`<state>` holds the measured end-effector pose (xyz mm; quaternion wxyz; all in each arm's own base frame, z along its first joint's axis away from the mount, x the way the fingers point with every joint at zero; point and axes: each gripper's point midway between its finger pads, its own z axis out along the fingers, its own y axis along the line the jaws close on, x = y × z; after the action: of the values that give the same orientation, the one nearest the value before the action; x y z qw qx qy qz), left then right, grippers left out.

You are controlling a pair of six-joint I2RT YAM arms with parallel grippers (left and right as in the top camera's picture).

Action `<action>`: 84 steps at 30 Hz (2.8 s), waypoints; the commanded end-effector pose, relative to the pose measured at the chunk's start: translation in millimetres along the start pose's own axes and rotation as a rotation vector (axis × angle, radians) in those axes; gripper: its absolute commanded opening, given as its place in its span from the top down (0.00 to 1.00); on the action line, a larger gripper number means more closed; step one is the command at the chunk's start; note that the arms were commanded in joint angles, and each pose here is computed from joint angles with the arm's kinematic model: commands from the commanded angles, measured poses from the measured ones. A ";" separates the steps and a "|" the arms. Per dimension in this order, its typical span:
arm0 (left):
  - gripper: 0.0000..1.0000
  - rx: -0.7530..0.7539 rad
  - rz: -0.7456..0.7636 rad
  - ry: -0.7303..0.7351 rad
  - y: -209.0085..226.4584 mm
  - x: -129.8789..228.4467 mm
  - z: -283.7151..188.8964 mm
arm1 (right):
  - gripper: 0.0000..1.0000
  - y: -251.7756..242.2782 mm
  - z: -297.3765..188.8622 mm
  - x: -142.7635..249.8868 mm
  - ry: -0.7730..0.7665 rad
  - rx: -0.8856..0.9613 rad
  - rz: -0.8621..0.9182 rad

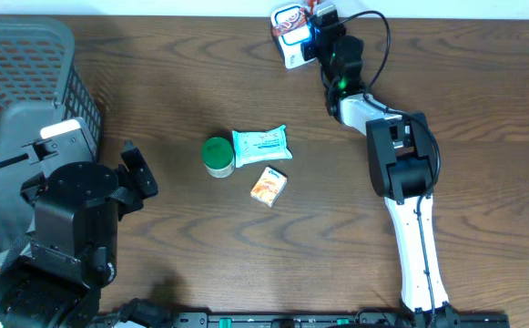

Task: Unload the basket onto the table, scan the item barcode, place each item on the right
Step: 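Hold the bar beneath the scanner with the right gripper, then carry the bar right and lower it at the table's right edge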

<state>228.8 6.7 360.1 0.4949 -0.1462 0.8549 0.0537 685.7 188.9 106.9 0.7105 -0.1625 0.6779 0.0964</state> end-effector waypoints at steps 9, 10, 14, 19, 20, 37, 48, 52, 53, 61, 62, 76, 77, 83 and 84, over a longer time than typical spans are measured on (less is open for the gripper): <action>0.02 -0.015 -0.003 -0.004 2.9 -0.4 0.5 | 0.99 -44.8 -8.5 -36.6 -0.062 -0.032 0.021; 0.02 -0.015 -0.003 -0.004 2.9 -0.4 0.5 | 0.99 -46.5 -9.6 -47.1 -0.076 -0.047 0.028; 0.02 -0.015 -0.003 -0.004 2.9 -0.4 0.5 | 0.99 -63.6 -15.7 -88.7 -0.048 -0.045 0.136; 0.02 -0.015 -0.003 -0.004 2.9 -0.4 0.5 | 0.99 -65.3 -36.6 -127.7 0.134 -0.041 0.193; 0.02 -0.015 -0.003 -0.004 2.9 -0.4 0.5 | 0.99 -63.5 -43.0 -133.9 0.171 -0.043 0.194; 0.02 -0.015 -0.003 -0.004 2.9 -0.4 0.5 | 0.99 -146.0 -272.2 -105.0 1.047 0.535 0.179; 0.02 -0.015 -0.003 -0.004 2.9 -0.4 0.5 | 0.99 -235.1 -394.6 -57.4 1.329 0.806 0.323; 0.02 -0.015 -0.003 -0.004 2.9 -0.4 0.5 | 0.99 -264.9 -424.6 -34.4 1.326 0.894 0.384; 0.02 -0.015 -0.003 -0.004 2.9 -0.4 0.5 | 0.99 -270.2 -430.9 -27.2 1.325 0.912 0.396; 0.02 -0.015 -0.003 -0.004 2.9 -0.4 0.5 | 0.99 -290.2 -483.2 44.8 1.318 1.010 0.492; 0.02 -0.015 -0.003 -0.004 2.9 -0.4 0.5 | 0.99 -289.5 -489.1 53.2 1.320 1.018 0.501; 0.02 -0.015 -0.003 -0.004 2.9 -0.4 0.5 | 0.96 -281.9 -511.6 98.3 1.292 1.057 0.517; 0.02 -0.015 -0.003 -0.004 2.9 -0.4 0.5 | 0.92 -282.1 -511.5 98.7 1.289 1.058 0.516; 0.02 -0.015 -0.003 -0.004 2.9 -0.4 0.5 | 0.33 -288.5 -506.9 96.7 1.255 1.068 0.505; 0.02 -0.015 -0.003 -0.004 2.9 -0.4 0.5 | 0.16 -289.4 -506.3 96.3 1.250 1.069 0.504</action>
<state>228.8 6.7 359.6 0.4943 -0.1460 0.8552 0.0540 326.0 -266.3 24.9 0.1431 0.3193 0.9186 -0.1838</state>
